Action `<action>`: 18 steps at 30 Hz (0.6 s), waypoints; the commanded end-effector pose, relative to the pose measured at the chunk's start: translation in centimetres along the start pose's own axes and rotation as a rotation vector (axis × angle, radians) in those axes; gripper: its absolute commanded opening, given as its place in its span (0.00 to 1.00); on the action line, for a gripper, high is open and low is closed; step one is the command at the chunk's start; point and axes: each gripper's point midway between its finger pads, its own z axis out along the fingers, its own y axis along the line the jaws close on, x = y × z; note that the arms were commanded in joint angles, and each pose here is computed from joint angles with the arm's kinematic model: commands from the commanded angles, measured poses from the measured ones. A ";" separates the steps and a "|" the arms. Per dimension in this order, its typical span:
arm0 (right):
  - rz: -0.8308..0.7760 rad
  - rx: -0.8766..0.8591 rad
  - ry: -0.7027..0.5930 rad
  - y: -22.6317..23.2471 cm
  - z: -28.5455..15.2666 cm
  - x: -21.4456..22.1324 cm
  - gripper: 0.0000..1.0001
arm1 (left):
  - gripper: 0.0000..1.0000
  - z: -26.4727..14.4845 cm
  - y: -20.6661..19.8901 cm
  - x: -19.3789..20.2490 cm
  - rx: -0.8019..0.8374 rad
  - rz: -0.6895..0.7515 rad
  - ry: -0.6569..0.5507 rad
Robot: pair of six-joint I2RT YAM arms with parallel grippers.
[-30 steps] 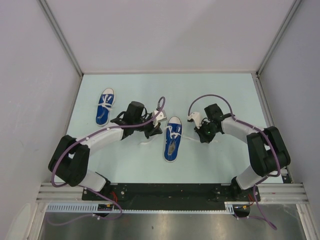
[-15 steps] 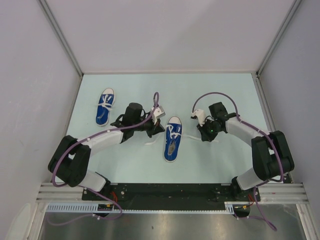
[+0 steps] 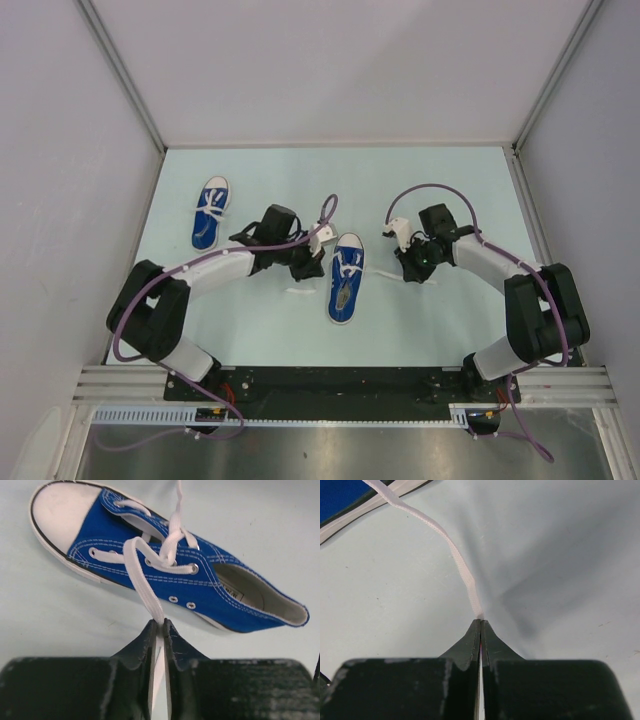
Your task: Tie the shoes
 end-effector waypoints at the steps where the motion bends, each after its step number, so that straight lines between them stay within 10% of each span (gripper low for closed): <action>1: -0.012 0.001 -0.023 0.0 -0.6 -0.5 0.00 | 0.25 -0.7 -0.5 1.1 0.029 0.066 0.073; 5: -0.004 -0.002 -0.018 0.1 -0.5 -0.4 0.00 | 0.43 -0.4 -0.3 0.4 0.038 0.075 0.064; 13: -0.004 0.004 -0.021 -0.1 -0.6 -0.4 0.00 | 0.48 0.9 1.9 -1.3 -0.007 0.058 0.050; 18: 0.004 0.001 -0.018 -0.1 -0.6 -0.3 0.00 | 0.21 0.6 1.4 -2.8 0.012 0.053 -0.008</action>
